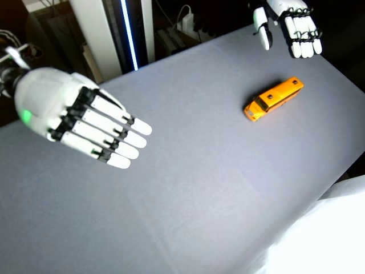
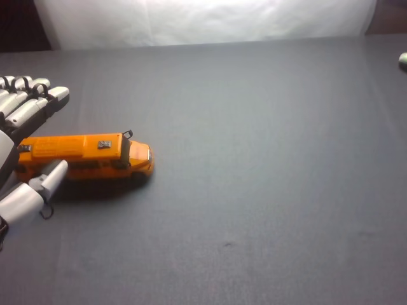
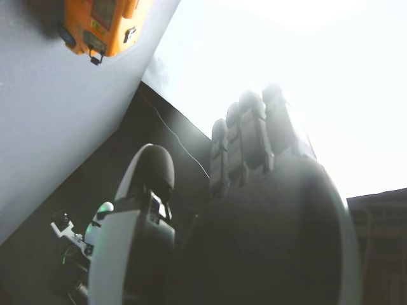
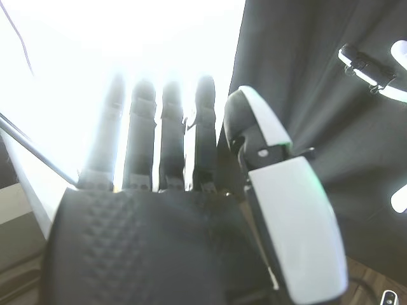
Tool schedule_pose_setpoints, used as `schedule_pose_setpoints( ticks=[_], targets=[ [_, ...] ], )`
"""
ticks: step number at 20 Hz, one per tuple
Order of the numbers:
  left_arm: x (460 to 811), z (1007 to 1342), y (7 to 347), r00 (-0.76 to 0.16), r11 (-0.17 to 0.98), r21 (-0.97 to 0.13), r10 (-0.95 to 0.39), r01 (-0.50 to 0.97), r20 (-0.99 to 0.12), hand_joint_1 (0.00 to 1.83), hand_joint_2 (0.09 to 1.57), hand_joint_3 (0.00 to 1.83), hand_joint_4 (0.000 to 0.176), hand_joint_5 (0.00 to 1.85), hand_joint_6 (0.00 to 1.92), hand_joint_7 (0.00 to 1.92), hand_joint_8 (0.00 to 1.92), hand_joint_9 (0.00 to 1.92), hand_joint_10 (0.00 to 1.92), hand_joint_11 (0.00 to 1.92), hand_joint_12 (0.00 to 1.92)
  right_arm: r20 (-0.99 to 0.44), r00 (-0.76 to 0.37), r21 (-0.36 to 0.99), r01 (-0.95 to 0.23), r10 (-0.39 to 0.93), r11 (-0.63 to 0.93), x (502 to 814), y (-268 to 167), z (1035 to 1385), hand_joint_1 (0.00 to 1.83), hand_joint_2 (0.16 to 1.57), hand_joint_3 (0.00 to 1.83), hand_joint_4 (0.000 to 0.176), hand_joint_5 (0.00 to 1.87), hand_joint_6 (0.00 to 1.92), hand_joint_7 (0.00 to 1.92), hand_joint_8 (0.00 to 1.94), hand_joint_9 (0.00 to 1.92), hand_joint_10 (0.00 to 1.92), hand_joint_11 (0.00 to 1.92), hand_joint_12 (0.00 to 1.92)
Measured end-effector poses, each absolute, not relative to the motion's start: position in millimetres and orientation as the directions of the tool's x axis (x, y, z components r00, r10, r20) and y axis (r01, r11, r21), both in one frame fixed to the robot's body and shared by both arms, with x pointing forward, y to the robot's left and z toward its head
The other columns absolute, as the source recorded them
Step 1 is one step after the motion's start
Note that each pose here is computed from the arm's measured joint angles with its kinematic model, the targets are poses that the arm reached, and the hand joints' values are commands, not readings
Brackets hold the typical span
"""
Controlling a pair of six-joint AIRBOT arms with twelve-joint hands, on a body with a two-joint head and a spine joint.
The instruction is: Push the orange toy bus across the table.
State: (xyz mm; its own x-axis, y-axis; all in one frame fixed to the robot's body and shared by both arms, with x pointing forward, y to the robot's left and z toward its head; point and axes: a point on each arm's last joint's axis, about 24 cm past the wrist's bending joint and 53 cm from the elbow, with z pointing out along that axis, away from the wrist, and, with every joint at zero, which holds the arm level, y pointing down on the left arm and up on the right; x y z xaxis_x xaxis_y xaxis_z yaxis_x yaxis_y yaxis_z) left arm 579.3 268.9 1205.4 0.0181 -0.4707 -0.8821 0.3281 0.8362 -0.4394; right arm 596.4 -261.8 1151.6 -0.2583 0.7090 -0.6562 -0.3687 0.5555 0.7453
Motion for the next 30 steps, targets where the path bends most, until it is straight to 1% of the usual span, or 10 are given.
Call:
schedule_pose_setpoints(
  ticks=[3, 6, 9, 11, 16, 20, 23, 28, 29, 30],
  targets=[
    [579.6, 1203.3, 273.4, 0.021, 0.841, -0.443, -0.471, 0.311, -0.882, 0.53, 1.42, 0.00, 0.000, 0.31, 0.00, 0.21, 0.00, 0.15, 0.01, 0.00, 0.28, -0.658, -0.261, 0.744, -0.367, 0.706, 0.558, 595.9, -262.3, 1150.5, 0.49, 1.36, 0.01, 0.000, 0.32, 0.00, 0.28, 0.00, 0.20, 0.00, 0.04, 0.35],
    [581.7, 1197.3, 282.7, 0.030, 0.844, -0.465, -0.489, 0.268, -0.872, 0.42, 1.43, 0.00, 0.000, 0.26, 0.00, 0.20, 0.00, 0.15, 0.00, 0.00, 0.30, -0.658, -0.257, 0.745, -0.360, 0.708, 0.561, 596.3, -264.8, 1149.8, 0.45, 1.35, 0.00, 0.026, 0.32, 0.00, 0.29, 0.00, 0.20, 0.00, 0.04, 0.36],
    [581.7, 1193.1, 287.6, 0.033, 0.846, -0.473, -0.495, 0.248, -0.868, 0.29, 1.37, 0.00, 0.000, 0.10, 0.00, 0.13, 0.00, 0.10, 0.00, 0.00, 0.13, -0.656, -0.258, 0.747, -0.355, 0.709, 0.562, 596.4, -265.8, 1148.9, 0.46, 1.36, 0.00, 0.000, 0.31, 0.00, 0.29, 0.00, 0.19, 0.00, 0.01, 0.35],
    [581.9, 1191.5, 295.8, 0.052, 0.832, -0.506, -0.529, 0.228, -0.847, 0.20, 1.30, 0.00, 0.000, 0.04, 0.00, 0.08, 0.00, 0.05, 0.00, 0.00, 0.02, -0.655, -0.257, 0.748, -0.353, 0.710, 0.562, 596.7, -266.4, 1148.8, 0.48, 1.36, 0.00, 0.008, 0.32, 0.00, 0.28, 0.00, 0.19, 0.00, 0.03, 0.34],
    [593.5, 1170.7, 329.2, 0.071, 0.798, -0.589, -0.599, 0.128, -0.797, 0.10, 1.28, 0.00, 0.084, 0.00, 0.00, 0.05, 0.00, 0.09, 0.02, 0.05, 0.02, -0.655, -0.262, 0.749, -0.348, 0.708, 0.564, 596.0, -267.2, 1146.8, 0.48, 1.37, 0.00, 0.031, 0.33, 0.00, 0.29, 0.00, 0.21, 0.00, 0.06, 0.32],
    [600.3, 1151.7, 336.2, 0.032, 0.804, -0.589, -0.593, 0.079, -0.805, 0.11, 1.30, 0.01, 0.047, 0.00, 0.00, 0.08, 0.01, 0.12, 0.02, 0.10, 0.05, -0.654, -0.270, 0.750, -0.352, 0.706, 0.560, 595.7, -265.9, 1146.4, 0.50, 1.37, 0.00, 0.013, 0.32, 0.00, 0.29, 0.00, 0.21, 0.00, 0.06, 0.31],
    [604.6, 1135.3, 345.7, -0.001, 0.807, -0.590, -0.590, 0.020, -0.807, 0.12, 1.31, 0.01, 0.091, 0.03, 0.01, 0.08, 0.00, 0.11, 0.01, 0.10, 0.06, -0.654, -0.277, 0.752, -0.342, 0.704, 0.564, 596.8, -266.2, 1141.6, 0.51, 1.38, 0.00, 0.019, 0.33, 0.00, 0.30, 0.00, 0.22, 0.00, 0.08, 0.31],
    [609.0, 1128.2, 349.6, -0.029, 0.814, -0.581, -0.581, 0.002, -0.814, 0.17, 1.32, 0.00, 0.045, 0.06, 0.00, 0.10, 0.00, 0.10, 0.00, 0.01, 0.31, -0.656, -0.285, 0.751, -0.340, 0.699, 0.566, 596.4, -265.0, 1139.7, 0.46, 1.38, 0.00, 0.037, 0.31, 0.00, 0.29, 0.00, 0.21, 0.00, 0.08, 0.30],
    [609.1, 1126.9, 350.2, -0.032, 0.814, -0.581, -0.581, -0.003, -0.813, 0.18, 1.32, 0.00, 0.039, 0.06, 0.00, 0.10, 0.00, 0.11, 0.00, 0.00, 0.37, -0.656, -0.287, 0.751, -0.337, 0.698, 0.567, 596.4, -264.9, 1138.6, 0.49, 1.38, 0.00, 0.011, 0.32, 0.00, 0.30, 0.00, 0.22, 0.00, 0.08, 0.30],
    [609.0, 1124.8, 349.9, -0.040, 0.814, -0.581, -0.581, -0.007, -0.813, 0.19, 1.33, 0.00, 0.042, 0.07, 0.00, 0.11, 0.00, 0.11, 0.01, 0.00, 0.38, -0.655, -0.288, 0.752, -0.337, 0.698, 0.567, 596.5, -264.6, 1138.0, 0.50, 1.38, 0.00, 0.019, 0.32, 0.00, 0.30, 0.00, 0.22, 0.00, 0.07, 0.30]
  ],
)
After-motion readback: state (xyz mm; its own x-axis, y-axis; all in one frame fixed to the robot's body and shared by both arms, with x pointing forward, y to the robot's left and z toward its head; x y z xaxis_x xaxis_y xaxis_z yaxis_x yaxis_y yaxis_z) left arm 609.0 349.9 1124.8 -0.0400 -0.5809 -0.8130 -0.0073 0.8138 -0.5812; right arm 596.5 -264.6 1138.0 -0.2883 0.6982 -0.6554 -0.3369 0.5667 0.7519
